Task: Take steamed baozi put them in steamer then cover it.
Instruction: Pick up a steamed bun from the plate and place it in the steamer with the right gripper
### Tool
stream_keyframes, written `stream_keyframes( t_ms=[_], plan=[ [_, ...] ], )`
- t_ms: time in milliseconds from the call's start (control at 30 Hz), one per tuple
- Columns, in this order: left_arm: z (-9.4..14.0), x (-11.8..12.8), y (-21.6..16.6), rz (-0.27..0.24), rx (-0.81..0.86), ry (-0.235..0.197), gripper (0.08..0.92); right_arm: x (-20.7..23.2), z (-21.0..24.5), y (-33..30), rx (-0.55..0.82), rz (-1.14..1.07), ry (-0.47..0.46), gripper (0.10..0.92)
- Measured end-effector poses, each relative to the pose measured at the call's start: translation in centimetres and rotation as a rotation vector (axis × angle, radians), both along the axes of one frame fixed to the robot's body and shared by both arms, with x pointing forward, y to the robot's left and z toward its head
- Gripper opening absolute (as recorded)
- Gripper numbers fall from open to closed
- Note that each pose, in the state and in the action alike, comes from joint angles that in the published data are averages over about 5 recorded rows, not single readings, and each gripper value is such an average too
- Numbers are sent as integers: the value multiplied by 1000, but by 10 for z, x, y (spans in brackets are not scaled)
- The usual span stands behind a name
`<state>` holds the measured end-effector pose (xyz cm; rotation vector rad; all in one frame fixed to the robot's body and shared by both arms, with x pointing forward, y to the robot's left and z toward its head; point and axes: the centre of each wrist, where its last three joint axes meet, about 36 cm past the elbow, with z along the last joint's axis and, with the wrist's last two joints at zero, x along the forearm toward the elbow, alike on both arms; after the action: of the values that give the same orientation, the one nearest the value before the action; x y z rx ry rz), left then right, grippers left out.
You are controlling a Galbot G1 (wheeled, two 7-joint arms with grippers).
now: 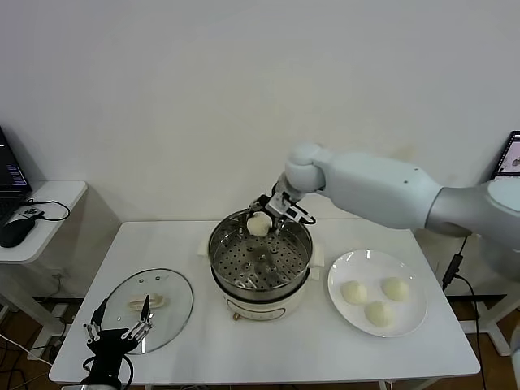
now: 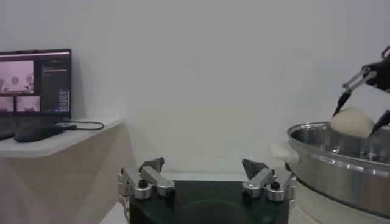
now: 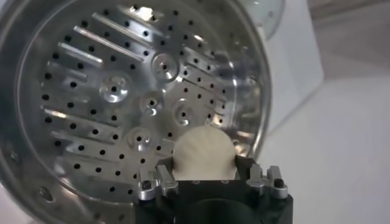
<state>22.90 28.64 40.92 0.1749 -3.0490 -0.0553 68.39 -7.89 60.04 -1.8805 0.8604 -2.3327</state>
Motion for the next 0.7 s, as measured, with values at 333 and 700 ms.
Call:
stream_keyframes(
  t_ms=[333, 700],
  plan=[
    [-1, 1, 1, 1, 1, 1, 823, 8, -23, 5, -50, 78, -17, 645],
    [-2, 1, 1, 2, -1, 3, 823, 10, -21, -3, -37, 80, -11, 810]
  ],
)
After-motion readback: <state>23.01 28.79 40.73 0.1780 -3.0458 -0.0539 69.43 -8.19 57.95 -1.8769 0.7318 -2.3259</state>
